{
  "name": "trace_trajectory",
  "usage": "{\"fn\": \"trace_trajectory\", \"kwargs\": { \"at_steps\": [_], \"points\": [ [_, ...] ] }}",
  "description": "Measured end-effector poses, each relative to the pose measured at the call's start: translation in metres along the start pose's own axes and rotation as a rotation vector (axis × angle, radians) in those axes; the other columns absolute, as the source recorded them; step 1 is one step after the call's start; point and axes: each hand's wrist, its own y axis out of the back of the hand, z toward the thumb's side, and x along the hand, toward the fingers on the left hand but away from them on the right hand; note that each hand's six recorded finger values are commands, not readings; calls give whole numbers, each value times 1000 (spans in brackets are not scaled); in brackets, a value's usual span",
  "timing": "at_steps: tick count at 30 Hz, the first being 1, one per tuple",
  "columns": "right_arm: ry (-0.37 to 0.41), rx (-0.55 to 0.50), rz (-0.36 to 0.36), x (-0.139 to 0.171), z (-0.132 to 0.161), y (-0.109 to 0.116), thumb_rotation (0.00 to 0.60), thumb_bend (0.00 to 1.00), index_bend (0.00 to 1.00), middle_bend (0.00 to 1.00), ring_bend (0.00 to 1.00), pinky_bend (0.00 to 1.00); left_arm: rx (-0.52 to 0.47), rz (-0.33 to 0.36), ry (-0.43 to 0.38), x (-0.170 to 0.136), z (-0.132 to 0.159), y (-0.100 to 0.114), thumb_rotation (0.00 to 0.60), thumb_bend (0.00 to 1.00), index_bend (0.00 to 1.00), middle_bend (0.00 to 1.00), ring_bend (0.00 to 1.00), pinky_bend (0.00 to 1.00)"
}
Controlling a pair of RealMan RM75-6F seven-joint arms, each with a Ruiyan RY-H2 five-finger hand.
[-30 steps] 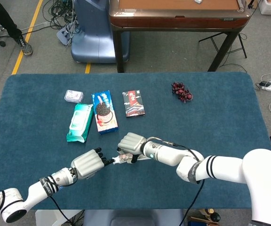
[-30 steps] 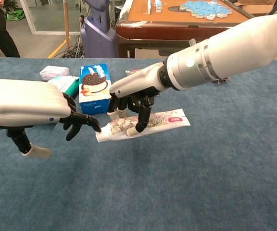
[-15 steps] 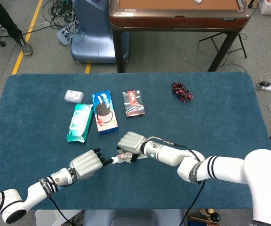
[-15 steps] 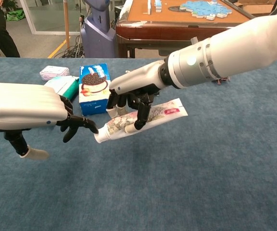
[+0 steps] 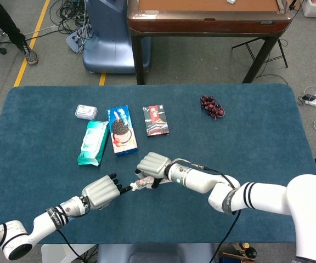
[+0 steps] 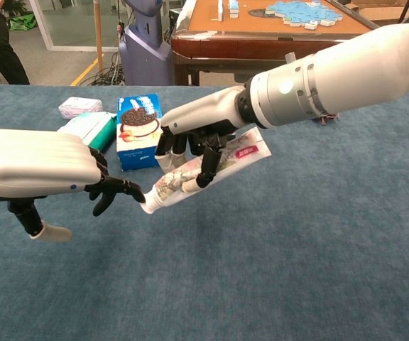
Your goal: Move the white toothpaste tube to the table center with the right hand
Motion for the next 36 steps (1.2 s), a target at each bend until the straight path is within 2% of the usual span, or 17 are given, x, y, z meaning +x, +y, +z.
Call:
{"fn": "trace_trajectory", "kwargs": {
  "at_steps": [36],
  "points": [
    [26, -42, -26, 2, 3, 2, 600, 1000, 1000, 872, 855, 531, -15, -15, -2, 5, 1, -5, 600, 242, 155, 439, 386, 233]
  ]
}}
